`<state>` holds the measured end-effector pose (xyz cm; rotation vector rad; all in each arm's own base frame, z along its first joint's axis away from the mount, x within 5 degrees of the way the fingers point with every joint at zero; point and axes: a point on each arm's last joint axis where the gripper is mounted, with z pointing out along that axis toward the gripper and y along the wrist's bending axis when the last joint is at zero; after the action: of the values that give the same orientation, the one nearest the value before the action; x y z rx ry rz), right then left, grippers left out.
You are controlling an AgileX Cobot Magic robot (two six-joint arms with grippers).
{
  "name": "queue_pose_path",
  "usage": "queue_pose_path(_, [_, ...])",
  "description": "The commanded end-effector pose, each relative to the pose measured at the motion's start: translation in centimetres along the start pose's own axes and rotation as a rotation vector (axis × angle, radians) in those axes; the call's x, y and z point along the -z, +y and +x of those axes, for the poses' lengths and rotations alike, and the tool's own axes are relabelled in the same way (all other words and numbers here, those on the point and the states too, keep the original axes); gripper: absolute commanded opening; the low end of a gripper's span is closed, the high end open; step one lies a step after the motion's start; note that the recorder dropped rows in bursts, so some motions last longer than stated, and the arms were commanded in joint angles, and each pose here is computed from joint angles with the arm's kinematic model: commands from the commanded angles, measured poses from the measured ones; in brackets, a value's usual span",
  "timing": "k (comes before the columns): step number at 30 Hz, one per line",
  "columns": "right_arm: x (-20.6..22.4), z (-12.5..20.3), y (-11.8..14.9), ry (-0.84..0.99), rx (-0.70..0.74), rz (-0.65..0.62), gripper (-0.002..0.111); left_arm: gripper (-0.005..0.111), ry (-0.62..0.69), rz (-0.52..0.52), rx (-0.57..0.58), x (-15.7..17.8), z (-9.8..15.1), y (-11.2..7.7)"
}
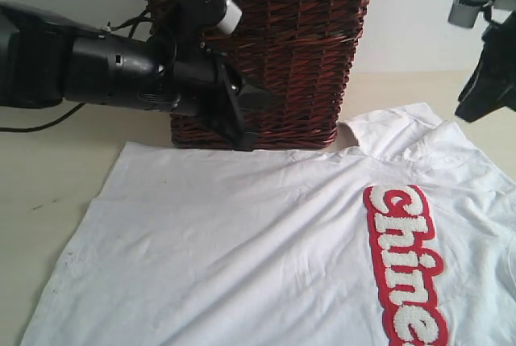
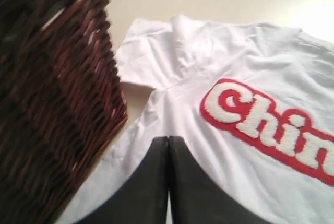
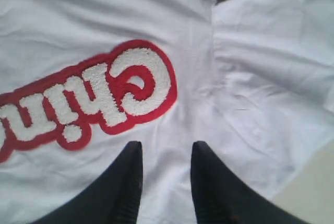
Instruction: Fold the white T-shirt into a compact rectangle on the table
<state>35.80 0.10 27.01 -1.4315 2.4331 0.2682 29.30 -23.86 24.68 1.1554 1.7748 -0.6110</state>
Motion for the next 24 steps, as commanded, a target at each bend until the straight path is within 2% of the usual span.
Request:
queue_pose_path(1, [6.8, -1.7, 4.0, -0.109, 0.111, 0.148, 0.032, 0.0, -0.093, 0.058, -0.115, 1.3, -3.6, -2.3])
queue_pose_path(5, [13.0, -2.3, 8.8, -0.241, 0.193, 0.293, 0.032, 0.0, -0.212, 0.043, -0.187, 4.5, -7.5, -4.3])
queue_pose_path(9, [18.2, -1.8, 14.1, -0.34, 0.295, 0.447, 0.031, 0.0, -0.356, -0.057, -0.22, 10.2, -11.1, -5.6])
queue_pose_path(12, [20.3, -1.0, 17.3, -0.384, 0.314, 0.522, 0.031, 0.0, -0.448, -0.126, -0.218, 14.5, -12.6, -6.3])
queue_pose_path(14, [20.3, -0.3, 18.8, -0.405, 0.277, 0.523, 0.031, 0.0, -0.469, -0.147, -0.198, 15.9, -12.6, -6.6])
queue_pose_path(16, [18.9, 0.7, 20.0, -0.42, 0.205, 0.474, 0.031, 0.0, -0.475, -0.128, -0.166, 16.9, -11.8, -7.2])
queue_pose_path(19, [16.3, 2.4, 21.6, -0.407, 0.152, 0.408, 0.031, 0.0, -0.435, 0.01, -0.162, 16.7, -9.8, -8.8])
queue_pose_path(22, [14.1, 4.3, 23.5, -0.389, 0.153, 0.381, 0.031, 0.0, -0.306, 0.135, -0.187, 15.6, -6.7, -10.1])
queue_pose_path(24, [12.8, 5.3, 24.6, -0.371, 0.183, 0.376, 0.031, 0.0, -0.165, 0.153, -0.183, 14.7, -4.1, -10.2])
